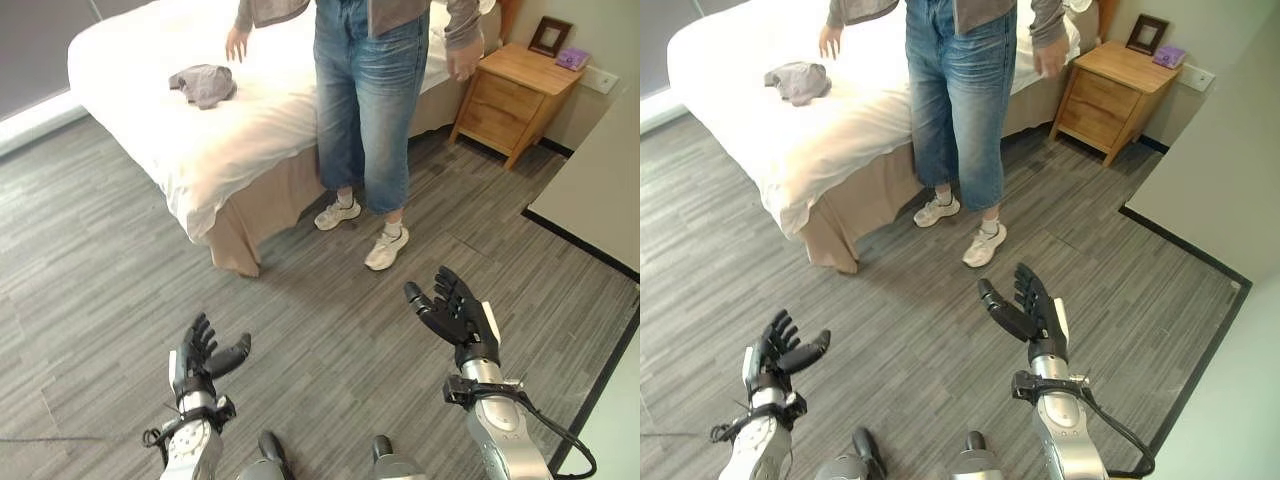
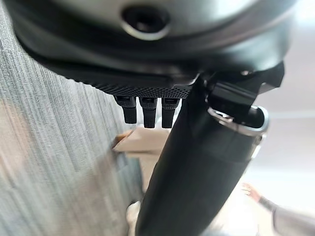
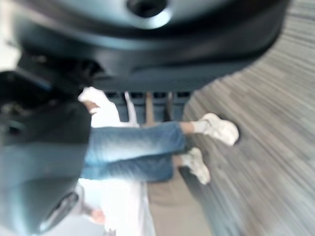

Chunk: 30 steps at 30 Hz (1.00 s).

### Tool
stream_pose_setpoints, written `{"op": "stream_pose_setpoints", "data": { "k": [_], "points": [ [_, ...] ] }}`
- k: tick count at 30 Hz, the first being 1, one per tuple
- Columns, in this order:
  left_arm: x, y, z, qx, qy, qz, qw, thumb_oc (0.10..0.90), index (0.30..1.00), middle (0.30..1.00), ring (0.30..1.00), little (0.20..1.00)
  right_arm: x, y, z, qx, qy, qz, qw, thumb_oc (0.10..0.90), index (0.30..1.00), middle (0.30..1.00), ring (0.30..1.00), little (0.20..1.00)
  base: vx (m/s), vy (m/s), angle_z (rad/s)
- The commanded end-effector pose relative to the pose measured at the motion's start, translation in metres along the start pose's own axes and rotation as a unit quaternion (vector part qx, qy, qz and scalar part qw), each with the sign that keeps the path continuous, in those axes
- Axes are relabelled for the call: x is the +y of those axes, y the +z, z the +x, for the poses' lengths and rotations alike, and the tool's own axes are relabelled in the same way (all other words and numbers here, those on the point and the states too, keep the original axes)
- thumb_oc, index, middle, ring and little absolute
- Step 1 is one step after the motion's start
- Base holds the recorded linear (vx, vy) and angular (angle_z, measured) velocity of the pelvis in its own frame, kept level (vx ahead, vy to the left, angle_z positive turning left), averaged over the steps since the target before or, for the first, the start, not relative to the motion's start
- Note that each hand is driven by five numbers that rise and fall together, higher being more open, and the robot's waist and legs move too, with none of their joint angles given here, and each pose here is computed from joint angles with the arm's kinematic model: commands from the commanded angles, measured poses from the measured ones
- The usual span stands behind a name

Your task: Pick up bed clothes into laundry basket.

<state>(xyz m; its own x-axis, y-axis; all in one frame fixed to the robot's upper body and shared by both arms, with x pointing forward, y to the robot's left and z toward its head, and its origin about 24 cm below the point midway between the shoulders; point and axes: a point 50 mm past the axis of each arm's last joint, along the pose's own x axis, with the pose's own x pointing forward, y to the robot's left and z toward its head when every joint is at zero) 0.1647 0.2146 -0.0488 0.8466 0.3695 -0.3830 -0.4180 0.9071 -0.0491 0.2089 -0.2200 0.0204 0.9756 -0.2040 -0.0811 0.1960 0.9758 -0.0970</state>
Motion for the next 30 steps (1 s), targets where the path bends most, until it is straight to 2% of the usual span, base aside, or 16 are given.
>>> {"op": "stream_pose_setpoints", "data": {
  "k": [1,10,14,15,23,27,30],
  "points": [
    [0.013,0.063,0.016,-0.147,-0.006,0.049,0.988,0.8,0.9,0.9,0.9,0.9,0.01,0.048,0.017,-0.132,-0.001,0.033,0.991,0.8,0.9,0.9,0.9,0.9,0.04,0.045,0.11],
    [0.017,0.059,0.016,-0.138,0.001,0.062,0.989,0.8,0.9,0.9,0.9,0.9,0.008,0.033,0.012,-0.093,-0.004,0.033,0.995,0.8,0.9,0.9,0.9,0.9,0.03,-0.006,0.08],
    [0.022,0.059,0.016,-0.137,0.015,0.065,0.988,0.8,0.9,0.9,0.9,0.9,0.001,0.032,0.012,-0.091,-0.011,-0.041,0.995,0.8,0.9,0.9,0.9,0.9,0.01,-0.113,0.03],
    [0.024,0.057,0.014,-0.134,0.023,0.052,0.989,0.8,0.9,0.9,0.9,0.9,-0.006,0.042,0.012,-0.119,-0.022,-0.107,0.987,0.8,0.9,0.9,0.9,0.9,-0.03,-0.163,0.04],
    [0.023,0.028,0.005,-0.074,0.023,0.024,0.997,0.8,0.9,0.9,0.9,0.9,-0.01,0.049,0.012,-0.136,-0.029,-0.175,0.975,0.8,0.9,0.9,0.9,0.9,0.1,-0.05,0.11],
    [0.021,0.018,0.003,-0.052,0.013,0.041,0.998,0.8,0.9,0.9,0.9,0.9,-0.009,0.06,0.019,-0.167,-0.023,-0.247,0.954,0.8,0.9,0.9,0.9,0.9,0.23,0.084,0.05],
    [0.017,0.019,0.004,-0.058,0.003,0.044,0.997,0.8,0.9,0.9,0.9,0.9,-0.006,0.073,0.037,-0.195,-0.022,-0.299,0.934,0.8,0.9,0.9,0.9,0.9,0.36,0.129,-0.27]
  ]
}}
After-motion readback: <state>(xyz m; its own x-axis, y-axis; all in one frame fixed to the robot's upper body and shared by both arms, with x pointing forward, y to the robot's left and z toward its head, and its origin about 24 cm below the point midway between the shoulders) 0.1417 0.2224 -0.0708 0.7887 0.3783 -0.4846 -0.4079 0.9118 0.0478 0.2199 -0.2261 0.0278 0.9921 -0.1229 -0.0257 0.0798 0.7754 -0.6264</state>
